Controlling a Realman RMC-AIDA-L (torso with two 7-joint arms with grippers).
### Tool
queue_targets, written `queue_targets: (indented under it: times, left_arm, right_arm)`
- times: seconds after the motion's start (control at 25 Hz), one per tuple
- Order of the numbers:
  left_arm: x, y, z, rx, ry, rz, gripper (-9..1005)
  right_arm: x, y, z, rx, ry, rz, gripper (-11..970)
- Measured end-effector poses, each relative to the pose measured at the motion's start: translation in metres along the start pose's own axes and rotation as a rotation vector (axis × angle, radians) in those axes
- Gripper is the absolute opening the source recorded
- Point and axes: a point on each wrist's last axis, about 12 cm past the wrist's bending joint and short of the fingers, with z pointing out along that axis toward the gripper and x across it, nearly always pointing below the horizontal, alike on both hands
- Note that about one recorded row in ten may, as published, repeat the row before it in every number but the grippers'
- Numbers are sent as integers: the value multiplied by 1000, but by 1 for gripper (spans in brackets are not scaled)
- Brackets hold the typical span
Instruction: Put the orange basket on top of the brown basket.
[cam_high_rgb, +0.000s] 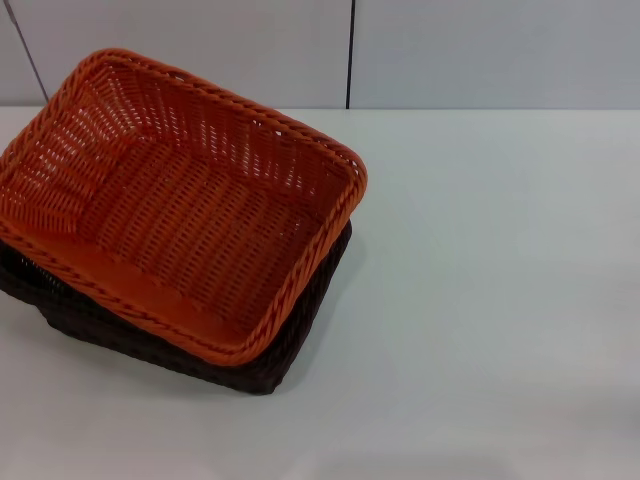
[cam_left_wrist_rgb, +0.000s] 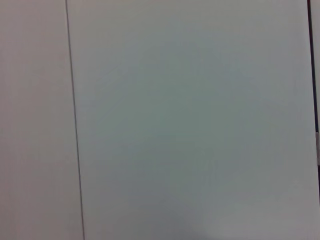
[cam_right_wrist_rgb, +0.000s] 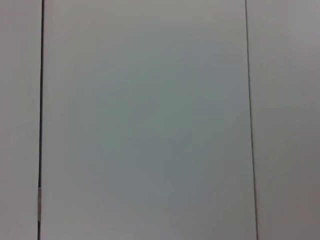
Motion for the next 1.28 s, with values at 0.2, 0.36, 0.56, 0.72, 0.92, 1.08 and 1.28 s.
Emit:
queue_targets:
  times: [0.2,0.36,0.56,0.72,0.92,1.08,1.28]
  left_arm:
    - [0,0,0,0,1,-1,807]
    - [1,0,-1,-1,2,-1,807]
    - [1,0,-1,-1,2,-1,807]
    - [1,0,-1,-3,2,-3,807]
    - [-1,1,1,-5,-5,-5,807]
    - [-2,1,1,-9,-7,-7,807]
    - [-1,1,0,-8,-2,-6,807]
  right_arm:
    - [0,-1,0,1,0,-2,745]
    - [0,1,-1,-6,1,-3,745]
    - [0,1,-1,-9,1,-4,746]
    - [0,1,-1,-8,-3,-4,746]
    - [0,2,-1,-10,-4,-3,746]
    - [0,3,-2,-19,-3,-4,746]
    - [1,2,-3,-20,-2,-8,746]
